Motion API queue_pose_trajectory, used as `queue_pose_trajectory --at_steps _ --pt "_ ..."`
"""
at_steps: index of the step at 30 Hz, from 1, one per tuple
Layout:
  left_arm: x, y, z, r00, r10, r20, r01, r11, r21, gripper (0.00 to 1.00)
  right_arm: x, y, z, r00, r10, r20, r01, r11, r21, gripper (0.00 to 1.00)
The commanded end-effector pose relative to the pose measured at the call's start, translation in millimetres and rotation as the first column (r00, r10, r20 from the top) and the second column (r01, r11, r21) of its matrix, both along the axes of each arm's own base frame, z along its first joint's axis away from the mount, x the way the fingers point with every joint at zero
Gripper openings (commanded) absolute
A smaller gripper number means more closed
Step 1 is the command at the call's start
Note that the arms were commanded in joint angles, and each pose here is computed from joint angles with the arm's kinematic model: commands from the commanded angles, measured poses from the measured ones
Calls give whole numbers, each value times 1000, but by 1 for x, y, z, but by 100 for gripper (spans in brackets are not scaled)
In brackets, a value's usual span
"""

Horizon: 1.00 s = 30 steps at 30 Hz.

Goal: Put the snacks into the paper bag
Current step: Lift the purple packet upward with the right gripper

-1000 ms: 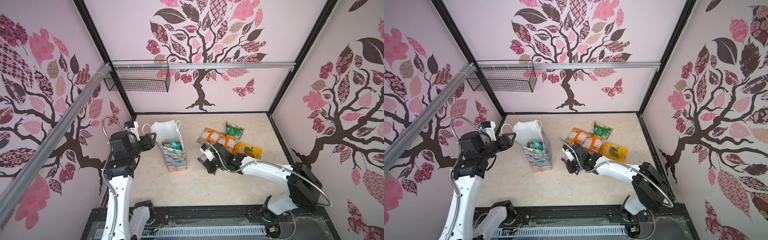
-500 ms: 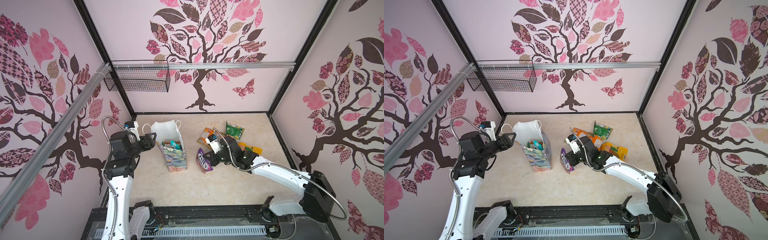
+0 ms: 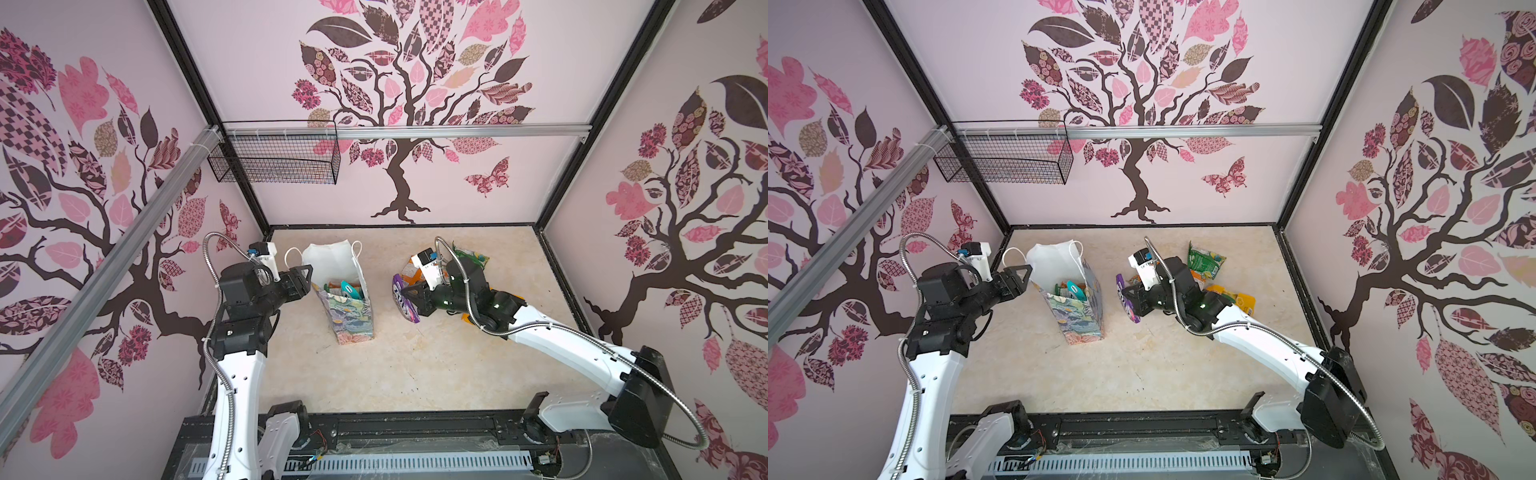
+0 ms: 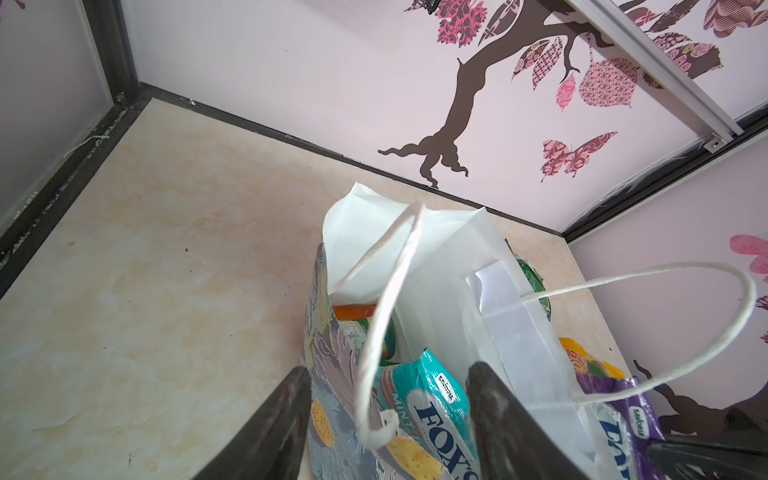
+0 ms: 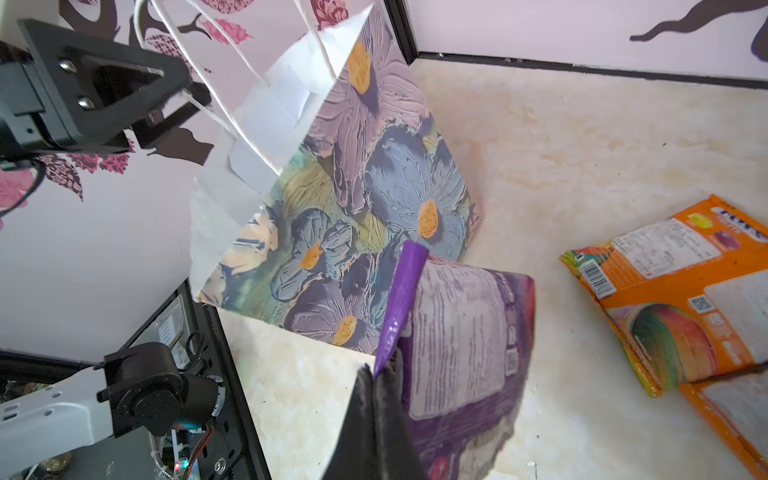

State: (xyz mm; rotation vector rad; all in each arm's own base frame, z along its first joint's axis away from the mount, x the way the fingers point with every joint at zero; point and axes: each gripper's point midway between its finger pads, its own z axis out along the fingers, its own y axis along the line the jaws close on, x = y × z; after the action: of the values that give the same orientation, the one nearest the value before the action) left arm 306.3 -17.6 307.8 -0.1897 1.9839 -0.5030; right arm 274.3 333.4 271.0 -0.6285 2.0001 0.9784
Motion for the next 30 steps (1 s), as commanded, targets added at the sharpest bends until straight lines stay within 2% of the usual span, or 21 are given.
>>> queue_pose_trajectory --at_steps 1,11,23,30 --pt "-1 0 -4 1000 -4 8 4 1000 -2 63 -4 -3 78 991 0 132 -18 990 142 0" --pt "-1 1 -3 1000 0 13 0 1000 3 62 -12 -5 147 972 5 233 -58 973 222 0" --pt "-1 0 -2 1000 -3 16 3 1000 5 21 -28 4 204 956 56 289 -144 945 292 0" --pt "-2 1 -2 1000 -2 19 2 1000 9 8 -52 19 238 929 105 354 -223 924 310 0"
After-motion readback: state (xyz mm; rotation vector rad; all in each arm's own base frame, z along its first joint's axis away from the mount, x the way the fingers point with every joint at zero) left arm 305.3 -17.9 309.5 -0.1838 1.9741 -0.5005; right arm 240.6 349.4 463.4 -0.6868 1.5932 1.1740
